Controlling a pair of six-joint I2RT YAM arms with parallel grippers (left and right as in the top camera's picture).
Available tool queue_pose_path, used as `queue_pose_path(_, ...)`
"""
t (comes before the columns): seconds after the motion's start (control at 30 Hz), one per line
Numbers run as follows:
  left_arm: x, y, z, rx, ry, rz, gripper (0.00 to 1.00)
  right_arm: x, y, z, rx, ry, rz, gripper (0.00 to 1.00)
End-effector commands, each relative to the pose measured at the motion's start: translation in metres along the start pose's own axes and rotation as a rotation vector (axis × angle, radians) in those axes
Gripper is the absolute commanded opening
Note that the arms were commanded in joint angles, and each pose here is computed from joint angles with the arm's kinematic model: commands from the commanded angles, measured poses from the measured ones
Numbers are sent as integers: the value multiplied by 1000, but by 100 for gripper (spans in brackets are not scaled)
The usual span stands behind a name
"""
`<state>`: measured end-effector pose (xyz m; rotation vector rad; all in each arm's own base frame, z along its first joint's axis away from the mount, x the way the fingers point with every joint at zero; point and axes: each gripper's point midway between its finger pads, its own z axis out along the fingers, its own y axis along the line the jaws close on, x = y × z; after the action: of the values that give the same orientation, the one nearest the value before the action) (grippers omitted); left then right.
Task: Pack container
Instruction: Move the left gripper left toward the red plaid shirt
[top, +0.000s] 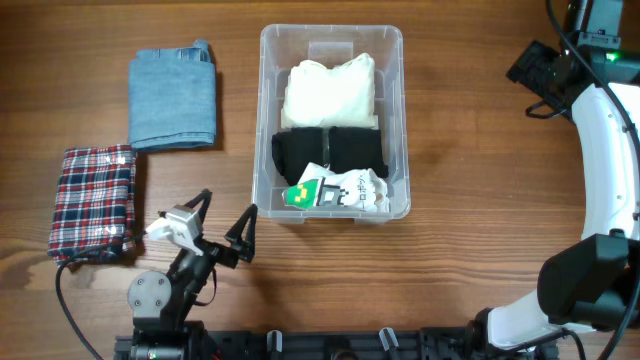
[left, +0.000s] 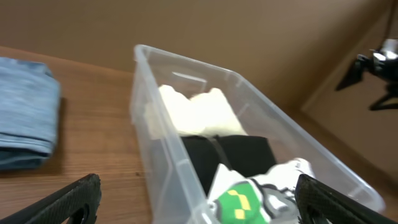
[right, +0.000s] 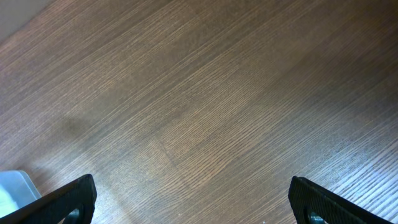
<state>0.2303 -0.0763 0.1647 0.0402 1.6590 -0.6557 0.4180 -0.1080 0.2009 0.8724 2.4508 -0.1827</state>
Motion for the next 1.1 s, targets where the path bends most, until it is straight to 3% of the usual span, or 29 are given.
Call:
queue_pose_path(0.0, 5, -10, 0, 64, 29, -57, 100, 0, -3, 5, 21, 1, 13, 100)
queue_pose_path(0.27, -7, -23, -8, 58, 97, -80, 100, 0, -3, 5, 21, 1, 13, 100)
queue_pose_path(0.43, -23, -29, -7, 81, 46, -51, 100, 0, -3, 5, 21, 1, 13, 100)
queue_pose_path(0.57, -49, -61, -13, 238, -24, -65, 100, 0, -3, 5, 21, 1, 13, 100)
queue_pose_path(0.67, -57, -74, -19, 273, -8, -67, 100, 0, -3, 5, 21, 1, 13, 100)
queue_pose_path(0.9, -82, -82, -32, 191, 51, -115, 100, 0, -3, 5, 21, 1, 13, 100)
queue_pose_path(1.0, -92, -69, -35, 54, 79, -163, 100, 0, -3, 5, 21, 1, 13, 100)
queue_pose_path(1.07, -94, -45, -39, -125, 109, -225, 100, 0, -3, 5, 21, 1, 13, 100)
